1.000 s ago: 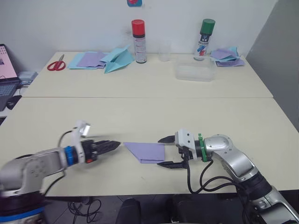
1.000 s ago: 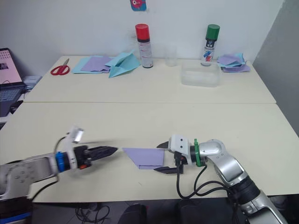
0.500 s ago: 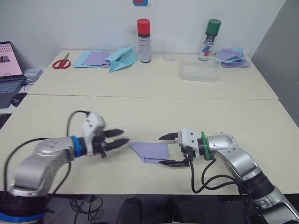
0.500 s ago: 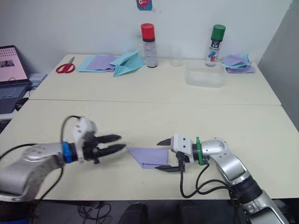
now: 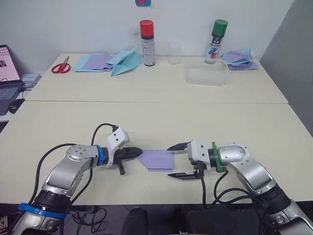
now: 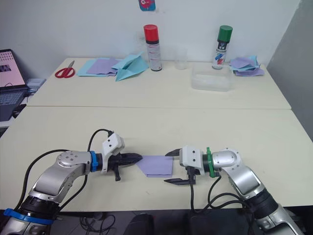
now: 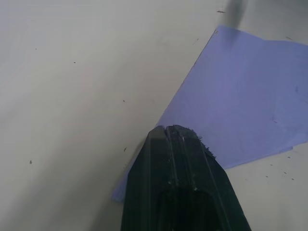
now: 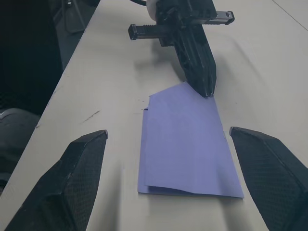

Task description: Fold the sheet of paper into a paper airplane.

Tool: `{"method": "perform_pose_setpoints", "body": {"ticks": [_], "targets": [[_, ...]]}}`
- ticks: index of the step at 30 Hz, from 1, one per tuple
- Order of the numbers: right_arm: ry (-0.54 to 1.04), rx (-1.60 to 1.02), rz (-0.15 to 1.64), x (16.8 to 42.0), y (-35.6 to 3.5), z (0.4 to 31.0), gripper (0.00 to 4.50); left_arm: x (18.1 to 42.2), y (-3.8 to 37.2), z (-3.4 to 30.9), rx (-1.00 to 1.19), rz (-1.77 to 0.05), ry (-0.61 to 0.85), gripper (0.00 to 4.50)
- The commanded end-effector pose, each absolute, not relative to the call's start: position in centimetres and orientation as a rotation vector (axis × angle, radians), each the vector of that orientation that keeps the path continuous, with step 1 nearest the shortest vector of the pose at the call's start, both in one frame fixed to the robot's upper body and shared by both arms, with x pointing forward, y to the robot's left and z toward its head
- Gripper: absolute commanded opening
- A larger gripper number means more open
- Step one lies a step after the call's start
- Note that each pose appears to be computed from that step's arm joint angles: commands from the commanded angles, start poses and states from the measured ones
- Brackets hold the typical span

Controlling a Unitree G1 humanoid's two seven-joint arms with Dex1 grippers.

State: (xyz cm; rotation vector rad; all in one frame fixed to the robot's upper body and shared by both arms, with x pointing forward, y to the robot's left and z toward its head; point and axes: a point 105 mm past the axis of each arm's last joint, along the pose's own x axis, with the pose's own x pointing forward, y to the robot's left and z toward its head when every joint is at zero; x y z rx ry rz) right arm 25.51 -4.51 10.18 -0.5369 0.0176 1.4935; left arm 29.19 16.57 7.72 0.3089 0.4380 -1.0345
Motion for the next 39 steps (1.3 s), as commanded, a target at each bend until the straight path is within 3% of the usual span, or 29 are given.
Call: {"method": "perform_pose_setpoints", "body": {"ticks": [1,4,13,19,20,22,27,39], "targets": [[-0.077,-0.611,1.507,25.1,-4.2,10.9,4.10,28.1,17.3,5.5,0.279,-1.041,0.574,0.01],[-0.121,-0.683,1.488,25.4,-4.5,10.5,3.38,27.6,17.4,4.9,0.215,-1.042,0.634,0.00],[-0.235,-0.827,1.506,25.2,-3.8,9.6,0.05,27.4,16.5,5.6,0.142,-1.056,0.644,0.00],[-0.260,-0.851,1.523,24.9,-4.5,9.5,0.05,27.4,16.5,5.7,0.144,-1.051,0.641,0.00],[-0.267,-0.851,1.518,24.9,-4.6,9.6,0.20,27.5,16.6,5.7,0.145,-1.049,0.641,0.00],[-0.285,-0.867,1.509,25.0,-4.9,9.5,0.59,27.5,16.6,5.8,0.143,-1.047,0.639,0.00],[-0.387,-0.962,1.463,25.4,-5.1,8.8,2.31,27.5,16.4,5.8,0.135,-1.048,0.637,0.00],[-0.417,-0.961,1.399,26.8,-4.4,8.1,2.31,27.8,16.6,5.9,0.130,-1.041,0.637,0.00]]}}
